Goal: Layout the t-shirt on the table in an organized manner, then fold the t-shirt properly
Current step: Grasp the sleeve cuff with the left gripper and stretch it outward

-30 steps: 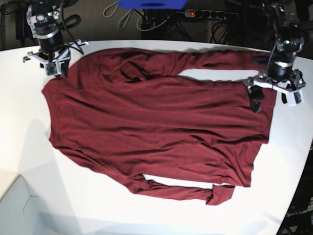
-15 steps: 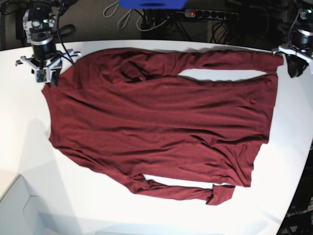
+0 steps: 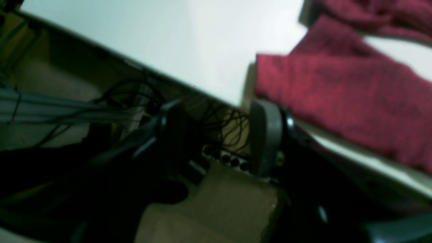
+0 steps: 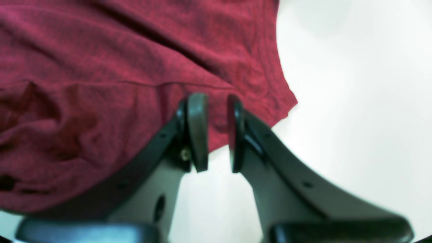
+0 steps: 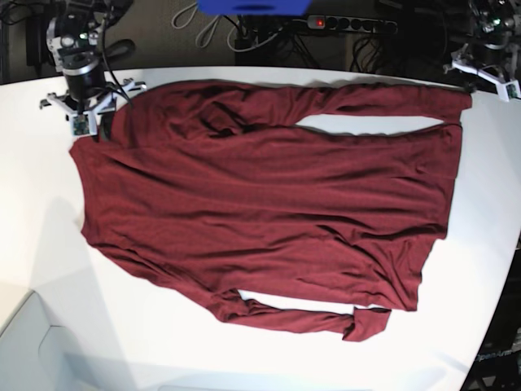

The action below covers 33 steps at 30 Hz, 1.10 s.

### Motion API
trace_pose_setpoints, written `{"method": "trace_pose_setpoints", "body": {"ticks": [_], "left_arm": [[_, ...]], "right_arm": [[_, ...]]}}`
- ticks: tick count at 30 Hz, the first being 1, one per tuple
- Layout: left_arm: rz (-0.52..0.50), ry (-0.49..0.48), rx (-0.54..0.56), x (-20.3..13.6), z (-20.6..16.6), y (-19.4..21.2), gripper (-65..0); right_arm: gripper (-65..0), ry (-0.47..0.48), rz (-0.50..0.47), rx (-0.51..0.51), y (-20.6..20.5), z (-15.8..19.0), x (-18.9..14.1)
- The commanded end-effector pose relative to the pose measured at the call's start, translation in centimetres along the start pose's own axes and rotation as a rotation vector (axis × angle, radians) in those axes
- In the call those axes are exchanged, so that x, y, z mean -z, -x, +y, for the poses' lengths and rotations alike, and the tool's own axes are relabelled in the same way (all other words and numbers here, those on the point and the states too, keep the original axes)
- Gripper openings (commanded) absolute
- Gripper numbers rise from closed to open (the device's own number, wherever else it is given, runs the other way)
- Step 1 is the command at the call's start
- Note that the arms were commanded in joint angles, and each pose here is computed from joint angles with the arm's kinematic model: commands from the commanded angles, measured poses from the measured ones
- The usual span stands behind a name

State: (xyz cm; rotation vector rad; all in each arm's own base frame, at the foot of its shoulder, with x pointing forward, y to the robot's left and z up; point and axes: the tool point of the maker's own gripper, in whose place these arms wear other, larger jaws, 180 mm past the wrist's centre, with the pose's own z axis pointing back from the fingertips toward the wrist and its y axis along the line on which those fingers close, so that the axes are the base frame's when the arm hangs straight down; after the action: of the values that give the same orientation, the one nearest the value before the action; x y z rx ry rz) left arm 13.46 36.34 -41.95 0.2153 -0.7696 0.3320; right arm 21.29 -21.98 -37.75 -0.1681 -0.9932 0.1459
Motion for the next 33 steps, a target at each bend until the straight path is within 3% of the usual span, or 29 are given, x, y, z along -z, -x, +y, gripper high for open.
{"method": "trace_pose_setpoints", "body": {"ticks": [1,11,17,19,33], "left_arm": [[-0.035,-0.005,0.015,-0.2,0.4,-1.2,-34.7],[-0.108,0.008,0.017,-1.6,-1.3,-3.4,-33.8],[-0.109,0.015,0.011,-1.5,-1.9,-3.3,-15.8],[-0.096,0.017,0.003,-1.3,-1.9,-2.8,-12.8],[-0.072,0.046,-0.023,0.1,-3.0,-1.9,-12.9]], "right_arm": [[-53.1,0.007,-0.041,-0.003,-1.0,-0.3,-0.1],[-53.1,0.005,-0.041,-0.003,-1.0,-0.3,-0.1],[-53.1,0.005,-0.041,-0.003,-1.0,-0.3,-0.1],[-53.1,0.009,-0.050,-0.002,-1.4,-0.4,0.0],[-53.1,0.011,-0.048,-0.006,-1.4,-0.6,0.1]]}}
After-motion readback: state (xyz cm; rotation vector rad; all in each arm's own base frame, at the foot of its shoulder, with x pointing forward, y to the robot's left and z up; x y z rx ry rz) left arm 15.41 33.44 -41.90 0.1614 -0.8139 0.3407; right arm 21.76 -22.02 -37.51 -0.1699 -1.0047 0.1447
